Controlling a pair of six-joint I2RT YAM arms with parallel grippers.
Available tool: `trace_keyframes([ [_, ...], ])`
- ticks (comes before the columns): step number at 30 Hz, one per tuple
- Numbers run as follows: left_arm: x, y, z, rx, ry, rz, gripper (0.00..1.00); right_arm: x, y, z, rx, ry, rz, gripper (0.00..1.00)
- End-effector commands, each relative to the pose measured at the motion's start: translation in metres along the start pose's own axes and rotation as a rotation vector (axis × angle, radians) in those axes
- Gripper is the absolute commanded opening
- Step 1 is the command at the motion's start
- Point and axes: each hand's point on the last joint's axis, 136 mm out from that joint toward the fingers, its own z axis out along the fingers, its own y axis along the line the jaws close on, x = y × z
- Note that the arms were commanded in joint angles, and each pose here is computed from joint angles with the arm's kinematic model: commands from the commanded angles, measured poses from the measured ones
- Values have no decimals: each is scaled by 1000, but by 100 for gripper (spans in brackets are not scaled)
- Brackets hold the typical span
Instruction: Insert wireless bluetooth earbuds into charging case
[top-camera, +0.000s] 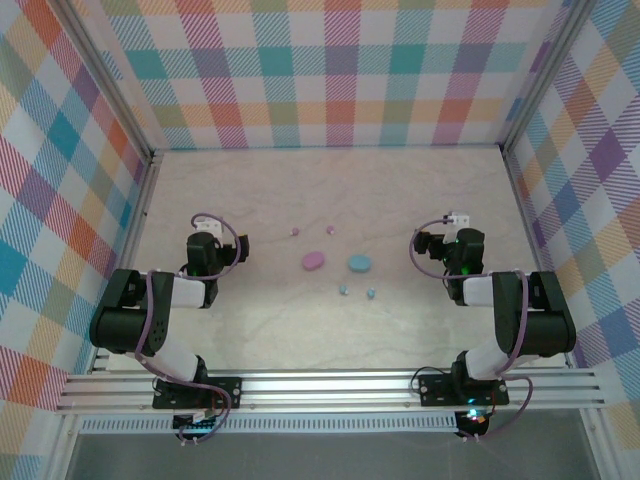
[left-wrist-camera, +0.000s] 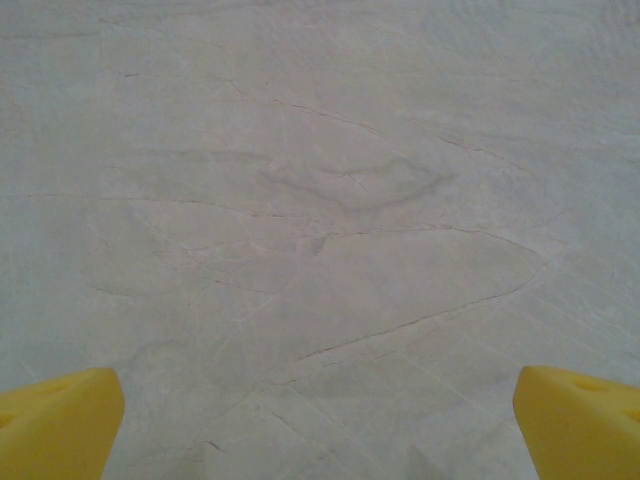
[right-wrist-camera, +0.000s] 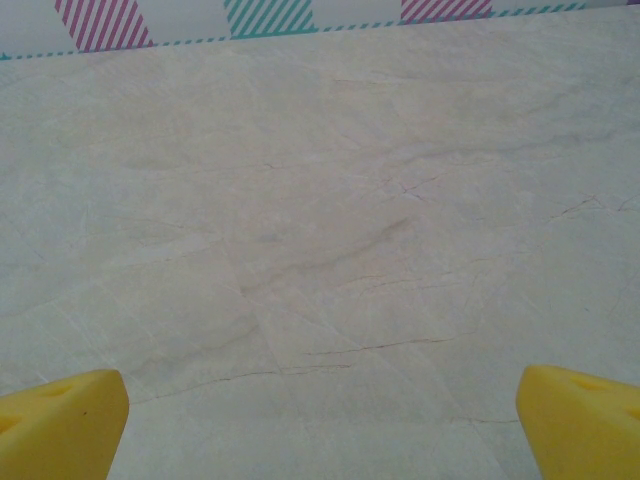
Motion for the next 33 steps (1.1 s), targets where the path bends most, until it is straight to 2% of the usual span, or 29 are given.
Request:
trace_keyframes([
  [1, -11, 1, 0, 5, -31, -16, 100, -10, 4, 2, -23, -26, -18, 100],
  [9, -11, 1, 0, 5, -29, -15, 100, -11, 4, 2, -22, -28, -18, 100],
  [12, -15, -9, -1, 57, -21, 6, 100, -11, 4, 2, -22, -29, -18, 100],
  [15, -26, -13, -6, 75, 22, 12, 100, -13, 5, 2, -29, -12, -19, 100],
  [20, -55, -30, -20, 121, 75, 10, 100, -38, 12, -7, -52, 61, -22, 100],
  [24, -80, -65, -43, 256, 135, 52, 99, -60, 14, -16, -42, 104, 120, 100],
  [27, -86, -102, -64, 408, 203, 110, 89, -69, 26, -19, -90, 189, 244, 100],
  [30, -76, -142, -85, 530, 279, 212, 85, -72, 46, -21, -172, 283, 337, 97],
  [33, -41, -182, -105, 613, 409, 406, 88, -65, 76, -25, -242, 347, 366, 93],
])
